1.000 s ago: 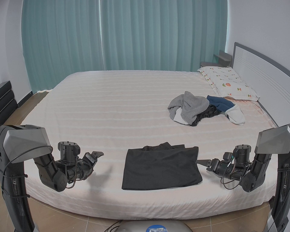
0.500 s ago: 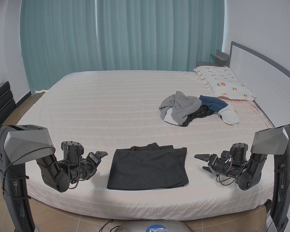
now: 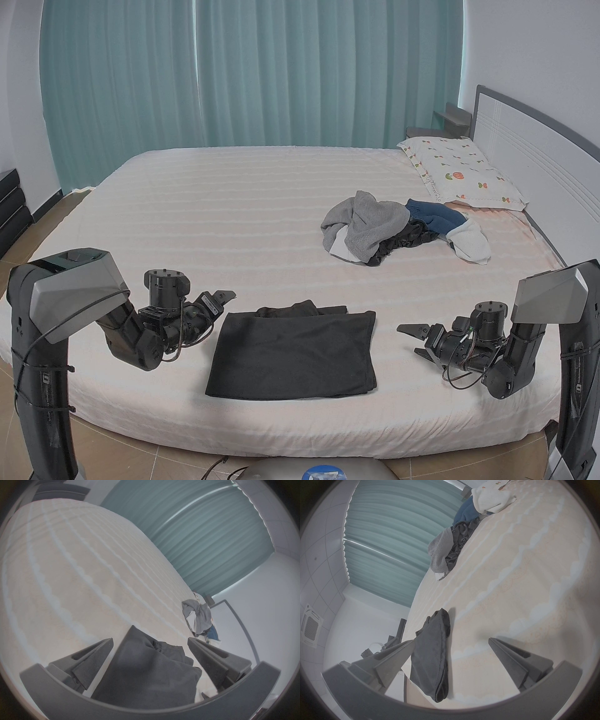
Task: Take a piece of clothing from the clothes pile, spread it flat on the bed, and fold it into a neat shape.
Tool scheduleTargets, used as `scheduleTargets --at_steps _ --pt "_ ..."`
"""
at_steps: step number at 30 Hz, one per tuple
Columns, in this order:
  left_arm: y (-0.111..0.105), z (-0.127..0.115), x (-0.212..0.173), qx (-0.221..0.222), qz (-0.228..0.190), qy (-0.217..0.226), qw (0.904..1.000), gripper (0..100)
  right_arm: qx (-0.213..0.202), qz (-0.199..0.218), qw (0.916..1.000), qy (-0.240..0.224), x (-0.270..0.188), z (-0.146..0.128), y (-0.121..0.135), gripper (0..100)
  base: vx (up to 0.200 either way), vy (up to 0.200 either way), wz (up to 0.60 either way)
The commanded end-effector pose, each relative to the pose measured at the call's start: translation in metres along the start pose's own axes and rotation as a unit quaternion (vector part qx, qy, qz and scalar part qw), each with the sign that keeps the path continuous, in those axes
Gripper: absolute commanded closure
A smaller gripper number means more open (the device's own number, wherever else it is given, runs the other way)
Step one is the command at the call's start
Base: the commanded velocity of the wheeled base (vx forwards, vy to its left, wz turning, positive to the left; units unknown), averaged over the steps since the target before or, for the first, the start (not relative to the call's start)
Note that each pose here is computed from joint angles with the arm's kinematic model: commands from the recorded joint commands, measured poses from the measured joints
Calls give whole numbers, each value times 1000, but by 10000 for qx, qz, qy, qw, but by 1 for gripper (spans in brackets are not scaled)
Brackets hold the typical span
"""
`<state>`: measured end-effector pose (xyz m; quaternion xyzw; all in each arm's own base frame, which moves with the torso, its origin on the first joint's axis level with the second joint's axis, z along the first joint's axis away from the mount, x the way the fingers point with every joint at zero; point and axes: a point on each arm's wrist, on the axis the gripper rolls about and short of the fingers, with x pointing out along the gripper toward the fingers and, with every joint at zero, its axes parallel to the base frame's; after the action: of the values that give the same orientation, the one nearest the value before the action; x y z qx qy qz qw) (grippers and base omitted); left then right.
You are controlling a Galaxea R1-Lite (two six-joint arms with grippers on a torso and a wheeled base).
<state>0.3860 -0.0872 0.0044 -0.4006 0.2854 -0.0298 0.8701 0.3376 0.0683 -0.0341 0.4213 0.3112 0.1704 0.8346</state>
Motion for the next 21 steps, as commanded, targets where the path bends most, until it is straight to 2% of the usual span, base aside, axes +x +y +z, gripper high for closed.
scheduleTargets --at_steps 1,5,9,17,18,21 --pt "13 -12 33 443 88 140 9989 0 11 -35 10000 39 1 -3 -3 0 0 0 0" --pt "18 -21 51 818 80 150 9965 0 8 -32 10000 45 2 -3 -3 0 0 0 0" --pt "11 -24 58 873 33 81 9961 0 4 -37 10000 49 1 -3 -3 0 0 0 0" --pt "14 -24 58 857 85 58 9963 0 1 -32 10000 45 2 -3 -3 0 0 0 0" --pt "14 -24 58 858 115 14 9962 100 1 -32 10000 45 2 -3 -3 0 0 0 0" --pt "15 -23 59 860 261 -155 9958 100 -7 -32 10000 45 2 -3 -3 0 0 0 0"
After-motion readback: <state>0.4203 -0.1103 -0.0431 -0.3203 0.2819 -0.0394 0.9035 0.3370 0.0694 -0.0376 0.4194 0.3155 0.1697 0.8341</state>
